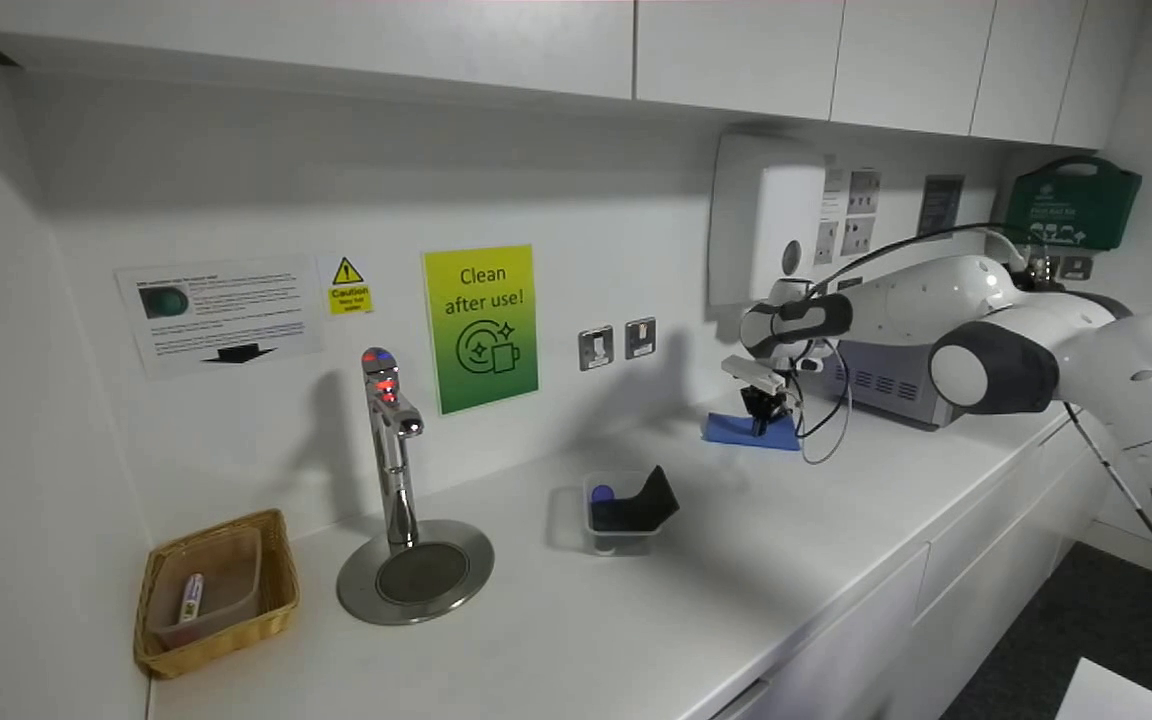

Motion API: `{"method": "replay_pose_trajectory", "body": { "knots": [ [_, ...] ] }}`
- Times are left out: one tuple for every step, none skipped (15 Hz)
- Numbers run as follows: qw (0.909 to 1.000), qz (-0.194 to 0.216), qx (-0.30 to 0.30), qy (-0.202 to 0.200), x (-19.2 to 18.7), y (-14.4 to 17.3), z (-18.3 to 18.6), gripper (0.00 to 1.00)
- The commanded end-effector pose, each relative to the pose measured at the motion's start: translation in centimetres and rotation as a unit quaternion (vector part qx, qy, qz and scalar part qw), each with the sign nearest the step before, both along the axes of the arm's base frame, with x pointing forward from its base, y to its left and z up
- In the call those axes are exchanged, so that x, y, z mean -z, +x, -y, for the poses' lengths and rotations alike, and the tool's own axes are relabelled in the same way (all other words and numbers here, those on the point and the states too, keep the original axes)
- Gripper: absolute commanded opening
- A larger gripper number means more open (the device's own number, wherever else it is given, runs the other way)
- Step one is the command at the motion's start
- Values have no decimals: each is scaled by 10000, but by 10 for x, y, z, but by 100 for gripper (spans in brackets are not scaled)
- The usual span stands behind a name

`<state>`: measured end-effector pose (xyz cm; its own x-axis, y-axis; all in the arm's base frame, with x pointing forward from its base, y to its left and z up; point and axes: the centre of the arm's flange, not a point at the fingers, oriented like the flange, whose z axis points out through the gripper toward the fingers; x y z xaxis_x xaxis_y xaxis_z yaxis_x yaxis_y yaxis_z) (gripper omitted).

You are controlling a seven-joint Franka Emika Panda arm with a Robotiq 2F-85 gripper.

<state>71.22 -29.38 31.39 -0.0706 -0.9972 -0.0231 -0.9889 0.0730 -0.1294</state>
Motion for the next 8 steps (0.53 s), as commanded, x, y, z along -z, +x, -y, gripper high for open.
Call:
{"method": "replay_pose_trajectory", "body": {
  "knots": [
    [9997, -41, -226, 0, -9, 24, -32, 0],
    [9995, -37, -312, 22, -10, 27, -42, 0],
    [9992, -29, -398, 37, -10, 28, -53, 0],
    [9988, -24, -481, 57, -10, 29, -63, 0],
    [9984, -31, -559, 76, -10, 30, -72, 0],
    [9980, -26, -628, 90, -9, 30, -78, 0],
    [9976, -18, -688, 98, -10, 29, -85, 0],
    [9973, -8, -727, 111, -10, 29, -88, 0]
  ]
}}
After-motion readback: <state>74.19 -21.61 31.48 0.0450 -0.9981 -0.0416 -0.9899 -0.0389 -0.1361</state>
